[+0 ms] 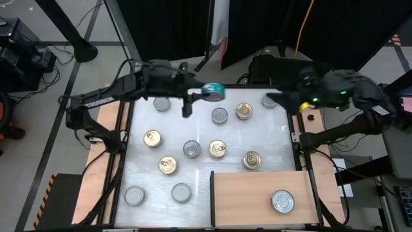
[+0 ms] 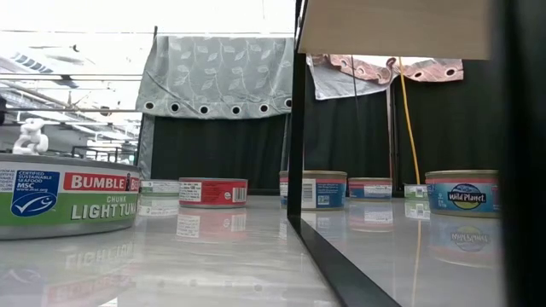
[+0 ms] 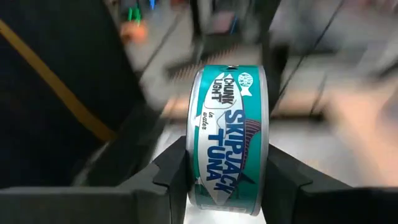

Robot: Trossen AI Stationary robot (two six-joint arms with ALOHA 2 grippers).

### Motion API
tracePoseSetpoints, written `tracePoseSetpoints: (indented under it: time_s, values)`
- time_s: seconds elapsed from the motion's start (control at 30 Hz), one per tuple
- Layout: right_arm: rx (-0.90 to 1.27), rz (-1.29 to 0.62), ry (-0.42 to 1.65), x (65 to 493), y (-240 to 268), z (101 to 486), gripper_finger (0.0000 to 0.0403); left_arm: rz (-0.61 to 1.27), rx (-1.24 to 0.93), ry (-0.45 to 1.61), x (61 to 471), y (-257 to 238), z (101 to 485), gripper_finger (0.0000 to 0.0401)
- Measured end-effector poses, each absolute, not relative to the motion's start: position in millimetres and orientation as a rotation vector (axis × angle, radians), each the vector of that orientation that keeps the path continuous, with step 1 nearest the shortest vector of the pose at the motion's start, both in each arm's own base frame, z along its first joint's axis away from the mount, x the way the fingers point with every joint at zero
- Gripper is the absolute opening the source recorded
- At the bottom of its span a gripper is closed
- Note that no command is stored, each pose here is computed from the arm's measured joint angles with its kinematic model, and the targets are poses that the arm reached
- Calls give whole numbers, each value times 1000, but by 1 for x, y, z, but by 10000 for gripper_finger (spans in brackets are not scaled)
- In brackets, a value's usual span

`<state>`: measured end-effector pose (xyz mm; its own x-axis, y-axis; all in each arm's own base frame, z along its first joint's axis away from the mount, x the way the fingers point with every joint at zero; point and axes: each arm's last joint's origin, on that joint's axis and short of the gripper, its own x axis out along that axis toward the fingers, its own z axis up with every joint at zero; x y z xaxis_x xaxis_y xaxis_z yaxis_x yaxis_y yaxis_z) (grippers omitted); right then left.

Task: Stack canned seafood by type on shelf
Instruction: Put the green-blue tuna can on the shelf

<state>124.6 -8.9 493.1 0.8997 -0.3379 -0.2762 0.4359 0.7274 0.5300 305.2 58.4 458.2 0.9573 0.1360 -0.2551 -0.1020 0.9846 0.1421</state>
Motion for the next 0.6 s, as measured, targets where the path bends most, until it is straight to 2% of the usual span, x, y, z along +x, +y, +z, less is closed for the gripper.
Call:
tracePoseSetpoints:
  time_s: [0.13, 0.27, 0.4, 0.6]
  values:
    - [632, -391, 20, 105, -9, 507, 352, 78, -33, 2, 323, 27, 478, 143]
    - [649, -363, -64, 92, -10, 515, 352, 61, -201, -176, 347, 7, 480, 143]
    - [627, -377, -89, 82, -10, 517, 352, -7, -407, -270, 376, -11, 466, 143]
    - [675, -480, -206, 63, -14, 521, 352, -132, -713, -284, 418, -42, 431, 143]
